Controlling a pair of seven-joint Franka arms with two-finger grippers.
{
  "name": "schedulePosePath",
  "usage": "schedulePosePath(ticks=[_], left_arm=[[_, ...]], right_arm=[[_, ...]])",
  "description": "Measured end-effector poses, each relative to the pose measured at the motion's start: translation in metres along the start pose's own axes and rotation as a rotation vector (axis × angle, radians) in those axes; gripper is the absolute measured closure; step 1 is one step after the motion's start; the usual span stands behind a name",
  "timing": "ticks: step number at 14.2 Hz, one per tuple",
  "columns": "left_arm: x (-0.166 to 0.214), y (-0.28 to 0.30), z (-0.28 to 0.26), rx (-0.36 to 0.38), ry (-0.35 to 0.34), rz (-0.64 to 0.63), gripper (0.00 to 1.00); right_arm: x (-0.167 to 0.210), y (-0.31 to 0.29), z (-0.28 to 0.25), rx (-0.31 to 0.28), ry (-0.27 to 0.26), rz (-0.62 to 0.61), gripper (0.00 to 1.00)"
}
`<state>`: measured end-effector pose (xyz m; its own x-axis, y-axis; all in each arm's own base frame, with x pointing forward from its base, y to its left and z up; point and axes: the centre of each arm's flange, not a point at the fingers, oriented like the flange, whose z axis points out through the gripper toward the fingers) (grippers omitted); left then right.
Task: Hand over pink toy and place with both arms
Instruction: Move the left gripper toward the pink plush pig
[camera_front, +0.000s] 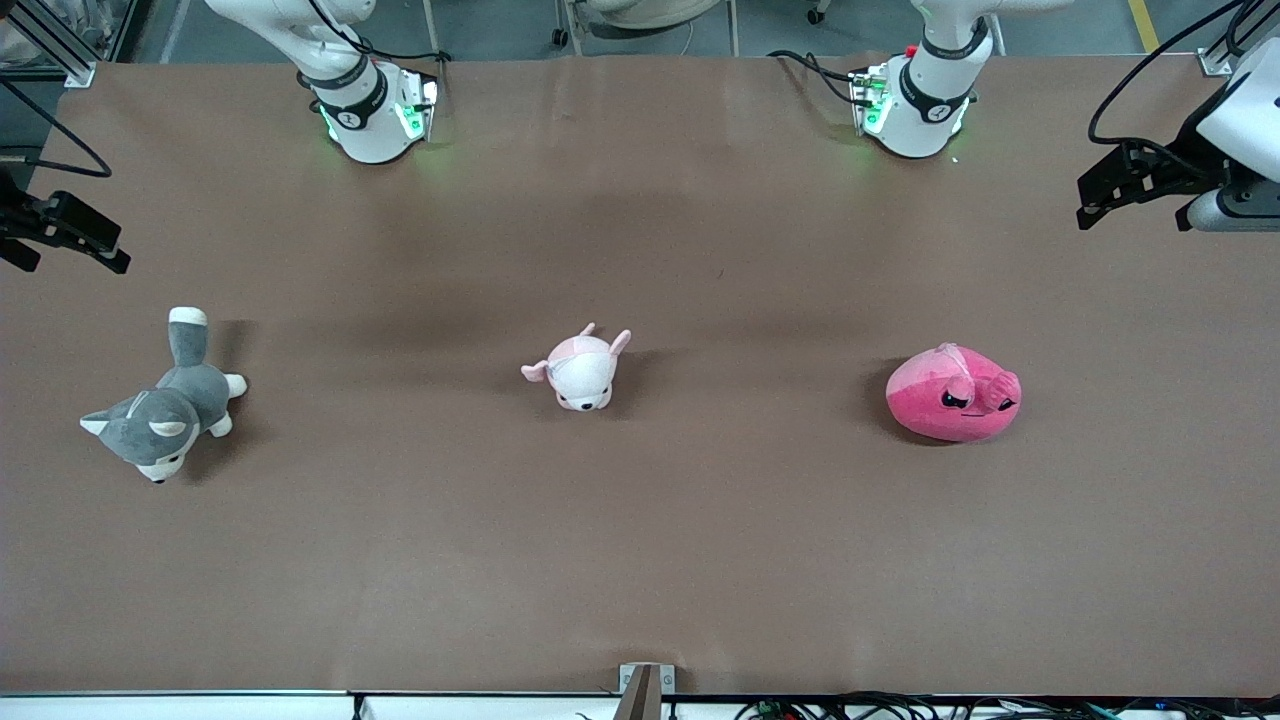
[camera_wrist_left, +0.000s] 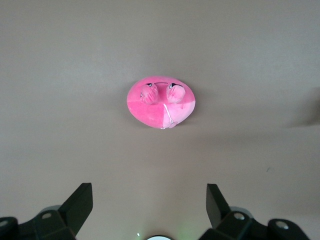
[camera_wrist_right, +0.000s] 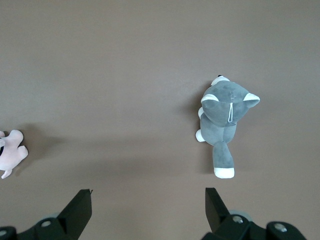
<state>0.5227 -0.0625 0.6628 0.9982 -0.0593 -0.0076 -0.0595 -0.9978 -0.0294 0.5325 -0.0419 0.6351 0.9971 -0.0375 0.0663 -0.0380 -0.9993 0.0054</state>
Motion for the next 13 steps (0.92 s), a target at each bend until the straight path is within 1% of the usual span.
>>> schedulePosePath(ticks=[4,6,8,9,11,13], left_arm=[[0.000,-0.003,-0.006,-0.001,0.013,-0.005,0.00],[0.005,-0.005,0.000,-0.001,0.001,-0.008,0.00],[0.019,-0.006,0.020,-0.002,-0.032,-0.013,0.00],[0.028,-0.008,0.032,-0.004,-0.037,-0.018,0.00],[0.050,-0.014,0.058,-0.008,-0.028,-0.038,0.00],[0.069,-0.034,0.091,-0.012,-0.006,-0.085,0.00]], right_arm=[[0.000,0.000,0.000,0.000,0.000,0.001,0.00],[0.000,0.001,0.000,0.000,0.000,0.001,0.00],[0.000,0.001,0.000,0.000,-0.001,0.001,0.00],[0.000,0.001,0.000,0.000,-0.001,0.002,0.00],[0.000,0.001,0.000,0.000,-0.001,0.002,0.00],[0.000,0.001,0.000,0.000,-0.001,0.002,0.00]])
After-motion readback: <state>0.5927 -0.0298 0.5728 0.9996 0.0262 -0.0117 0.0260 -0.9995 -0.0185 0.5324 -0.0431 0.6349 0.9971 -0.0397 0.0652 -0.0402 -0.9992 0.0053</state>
